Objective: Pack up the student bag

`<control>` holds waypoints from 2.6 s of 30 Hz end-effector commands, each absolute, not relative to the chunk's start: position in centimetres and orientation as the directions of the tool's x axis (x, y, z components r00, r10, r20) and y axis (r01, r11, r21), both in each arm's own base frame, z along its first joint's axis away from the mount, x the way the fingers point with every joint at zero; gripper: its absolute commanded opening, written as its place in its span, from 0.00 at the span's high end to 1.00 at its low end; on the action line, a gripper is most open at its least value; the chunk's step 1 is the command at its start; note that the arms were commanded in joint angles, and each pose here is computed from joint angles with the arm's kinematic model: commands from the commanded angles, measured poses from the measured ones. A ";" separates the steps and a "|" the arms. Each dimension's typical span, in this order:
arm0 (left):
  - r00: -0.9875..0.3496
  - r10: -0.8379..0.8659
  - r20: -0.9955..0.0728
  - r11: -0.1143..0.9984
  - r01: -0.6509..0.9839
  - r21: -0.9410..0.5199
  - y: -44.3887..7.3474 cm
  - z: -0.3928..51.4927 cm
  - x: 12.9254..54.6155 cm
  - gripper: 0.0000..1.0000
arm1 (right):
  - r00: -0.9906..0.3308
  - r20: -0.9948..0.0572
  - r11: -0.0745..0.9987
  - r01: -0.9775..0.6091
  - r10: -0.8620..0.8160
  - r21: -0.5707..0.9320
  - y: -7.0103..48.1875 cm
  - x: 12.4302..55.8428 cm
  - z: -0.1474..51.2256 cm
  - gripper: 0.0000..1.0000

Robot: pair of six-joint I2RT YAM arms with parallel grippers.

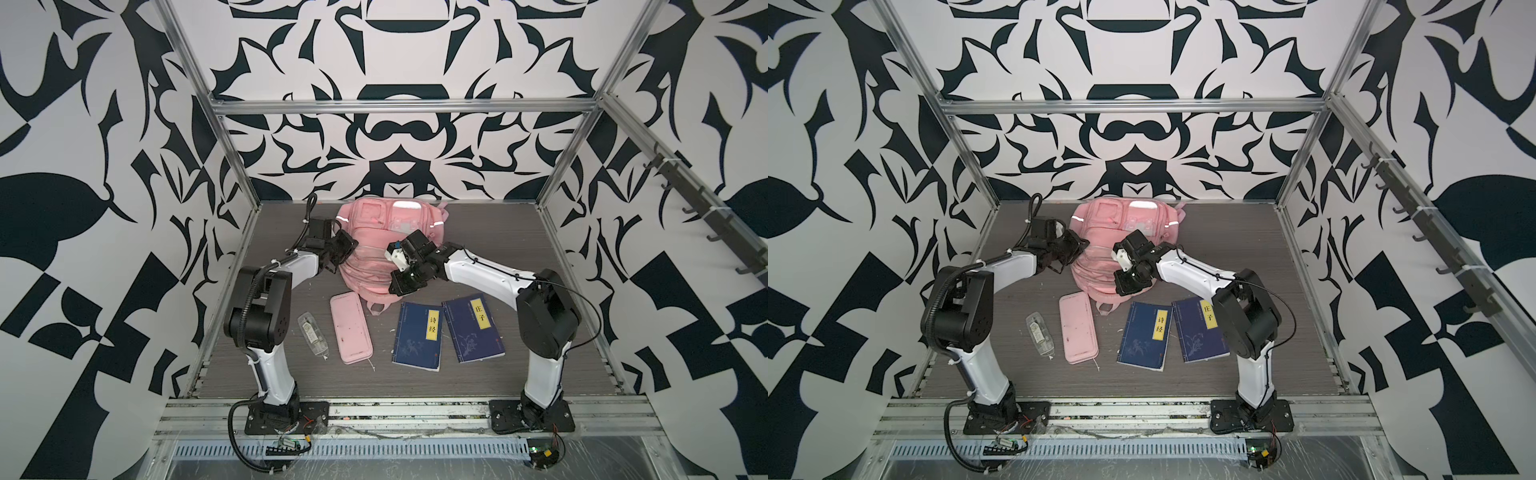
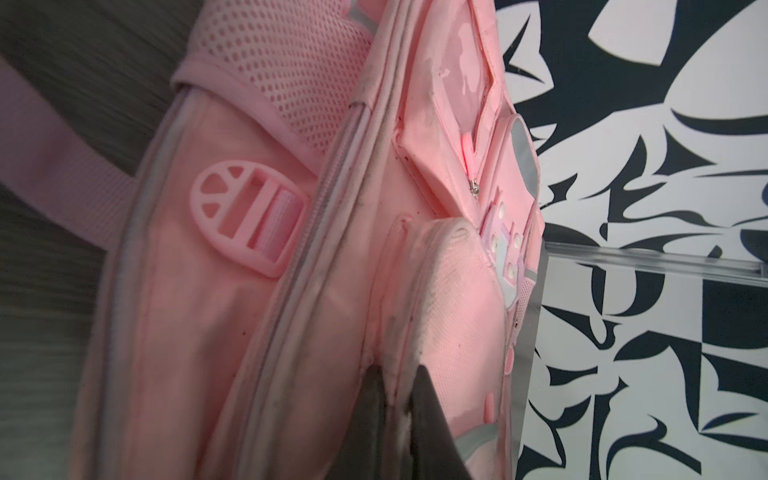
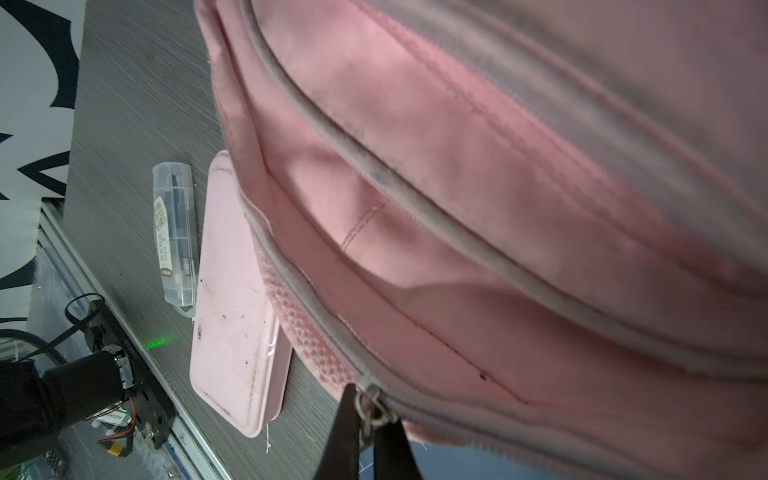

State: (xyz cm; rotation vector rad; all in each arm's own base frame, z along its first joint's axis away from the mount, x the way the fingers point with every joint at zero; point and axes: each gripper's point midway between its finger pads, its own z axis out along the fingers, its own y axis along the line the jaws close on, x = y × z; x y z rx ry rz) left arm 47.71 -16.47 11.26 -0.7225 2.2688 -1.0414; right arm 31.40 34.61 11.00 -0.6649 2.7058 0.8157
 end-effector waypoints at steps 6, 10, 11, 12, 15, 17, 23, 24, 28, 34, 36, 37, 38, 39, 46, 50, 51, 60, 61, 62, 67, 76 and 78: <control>-0.638 -0.722 -0.266 0.463 -0.162 -0.871 -17.9 14.6 49.7 1.00 | -0.830 -0.394 0.647 -0.556 -0.396 0.522 35.4 30.4 15.8 1.00; -0.628 -0.731 -0.265 0.455 -0.159 -0.876 -18.3 14.9 49.6 1.00 | -0.840 -0.379 0.614 -0.543 -0.389 0.573 37.0 30.1 15.6 1.00; -0.627 -0.733 -0.264 0.452 -0.159 -0.878 -18.4 14.9 49.5 1.00 | -0.840 -0.383 0.604 -0.543 -0.385 0.584 37.5 30.2 15.6 1.00; -0.625 -0.735 -0.262 0.449 -0.159 -0.879 -18.5 14.9 49.4 1.00 | -0.841 -0.384 0.596 -0.540 -0.380 0.593 38.0 30.3 15.6 1.00; -0.631 -0.732 -0.258 0.448 -0.159 -0.880 -19.0 14.8 49.1 1.00 | -0.844 -0.388 0.579 -0.536 -0.369 0.614 39.4 30.8 15.5 1.00; -0.634 -0.730 -0.255 0.447 -0.161 -0.880 -19.1 14.6 48.8 1.00 | -0.848 -0.392 0.567 -0.529 -0.356 0.631 40.3 31.1 15.5 1.00; -0.631 -0.736 -0.243 0.445 -0.180 -0.877 -19.3 13.6 47.7 1.00 | -0.863 -0.380 0.499 -0.504 -0.334 0.705 43.6 30.7 15.4 1.00; -0.633 -0.735 -0.241 0.444 -0.182 -0.877 -19.4 13.5 47.7 1.00 | -0.860 -0.378 0.493 -0.507 -0.342 0.707 44.3 30.4 15.2 1.00; -0.636 -0.734 -0.237 0.438 -0.177 -0.882 -20.1 13.5 47.7 1.00 | -0.865 -0.358 0.505 -0.497 -0.351 0.706 46.0 29.9 14.0 1.00; -0.631 -0.738 -0.238 0.434 -0.174 -0.884 -20.4 13.6 47.7 1.00 | -0.891 -0.353 0.567 -0.453 -0.284 0.688 46.6 31.7 12.6 1.00; -0.630 -0.739 -0.238 0.432 -0.173 -0.885 -20.4 13.7 47.7 1.00 | -0.894 -0.359 0.579 -0.447 -0.267 0.682 46.6 32.1 12.4 1.00; -0.629 -0.740 -0.238 0.430 -0.169 -0.887 -20.4 13.9 47.8 1.00 | -0.893 -0.368 0.587 -0.448 -0.258 0.675 46.4 32.3 12.5 1.00; -0.630 -0.739 -0.241 0.430 -0.166 -0.887 -20.4 14.1 47.7 1.00 | -0.894 -0.376 0.605 -0.444 -0.246 0.661 45.9 32.6 12.5 1.00; -0.630 -0.737 -0.244 0.431 -0.159 -0.888 -20.4 14.3 47.7 1.00 | -0.891 -0.386 0.618 -0.445 -0.238 0.648 45.4 32.7 12.6 1.00; -0.707 -0.648 -0.284 0.520 -0.137 -0.843 -21.3 15.1 47.5 0.62 | -0.895 -0.400 0.672 -0.420 -0.197 0.609 39.9 32.9 13.2 1.00; -0.748 -0.566 -0.346 0.611 -0.099 -0.786 -21.4 16.2 47.4 0.38 | -0.894 -0.402 0.699 -0.416 -0.198 0.581 36.3 32.2 13.4 1.00; -0.759 -0.544 -0.357 0.627 -0.085 -0.774 -21.5 16.5 47.4 0.37 | -0.893 -0.402 0.708 -0.417 -0.202 0.570 35.4 32.0 13.4 1.00; -0.859 -0.372 -0.352 0.728 -0.035 -0.685 -23.0 14.7 47.9 0.40 | -0.904 -0.390 0.759 -0.378 -0.177 0.530 28.0 30.7 13.8 1.00; -0.873 -0.352 -0.339 0.730 -0.030 -0.682 -23.4 14.2 47.8 0.40 | -0.905 -0.386 0.764 -0.373 -0.177 0.526 27.5 30.6 13.6 1.00; -0.882 -0.336 -0.331 0.735 -0.026 -0.678 -23.7 13.8 47.7 0.41 | -0.908 -0.379 0.771 -0.368 -0.178 0.520 27.1 30.6 13.4 1.00; -0.924 -0.224 -0.310 0.770 0.027 -0.637 -26.2 11.8 46.8 0.42 | -0.913 -0.354 0.786 -0.367 -0.202 0.498 26.6 30.3 12.5 1.00; -0.953 -0.176 -0.246 0.783 0.016 -0.622 -27.3 8.5 45.3 0.48 | -0.930 -0.305 0.771 -0.345 -0.205 0.535 27.2 29.2 10.9 1.00; -0.953 -0.190 -0.236 0.756 0.012 -0.655 -27.8 8.4 45.3 0.59 | -0.932 -0.295 0.763 -0.346 -0.211 0.547 27.8 29.0 10.6 1.00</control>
